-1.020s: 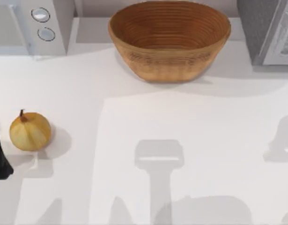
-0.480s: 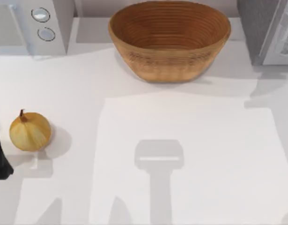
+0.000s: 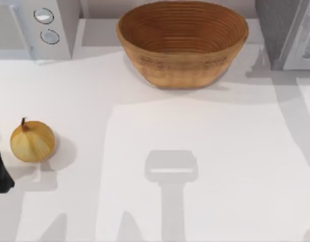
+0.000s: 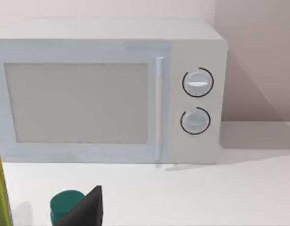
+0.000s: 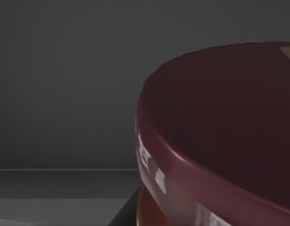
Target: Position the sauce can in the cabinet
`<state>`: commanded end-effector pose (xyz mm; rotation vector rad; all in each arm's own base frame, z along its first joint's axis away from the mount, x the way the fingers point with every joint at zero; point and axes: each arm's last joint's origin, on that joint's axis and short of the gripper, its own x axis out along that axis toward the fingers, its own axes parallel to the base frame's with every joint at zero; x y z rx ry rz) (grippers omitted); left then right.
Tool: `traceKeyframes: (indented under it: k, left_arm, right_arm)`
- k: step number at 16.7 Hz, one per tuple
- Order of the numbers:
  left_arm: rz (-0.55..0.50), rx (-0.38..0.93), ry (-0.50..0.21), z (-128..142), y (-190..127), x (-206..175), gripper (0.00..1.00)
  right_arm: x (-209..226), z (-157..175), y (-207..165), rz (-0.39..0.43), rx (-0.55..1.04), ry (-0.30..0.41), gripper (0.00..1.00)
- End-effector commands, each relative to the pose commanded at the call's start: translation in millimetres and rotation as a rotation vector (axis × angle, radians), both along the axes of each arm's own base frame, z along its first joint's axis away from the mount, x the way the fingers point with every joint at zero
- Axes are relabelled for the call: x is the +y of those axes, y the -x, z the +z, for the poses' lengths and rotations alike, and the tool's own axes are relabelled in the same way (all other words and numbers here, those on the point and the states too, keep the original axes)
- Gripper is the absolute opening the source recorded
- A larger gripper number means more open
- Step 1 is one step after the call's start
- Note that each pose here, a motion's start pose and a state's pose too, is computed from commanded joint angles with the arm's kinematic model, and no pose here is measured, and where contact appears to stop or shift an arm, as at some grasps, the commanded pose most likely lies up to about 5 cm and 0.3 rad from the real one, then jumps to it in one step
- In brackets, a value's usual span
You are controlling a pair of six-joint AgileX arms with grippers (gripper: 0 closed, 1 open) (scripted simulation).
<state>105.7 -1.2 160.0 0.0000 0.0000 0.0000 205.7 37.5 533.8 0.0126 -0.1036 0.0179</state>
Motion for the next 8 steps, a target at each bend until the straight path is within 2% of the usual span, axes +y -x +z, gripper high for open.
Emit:
traceKeyframes:
  k: [4,8]
  left_arm:
    - [0.0,0.0,0.0,0,0,0,1.0]
    - [0.0,0.0,0.0,0,0,0,1.0]
  right_arm:
    - [10,-3,-37,-0.01,0.097,0.012,0.0]
    - [10,-4,-41,-0.012,0.107,0.013,0.0]
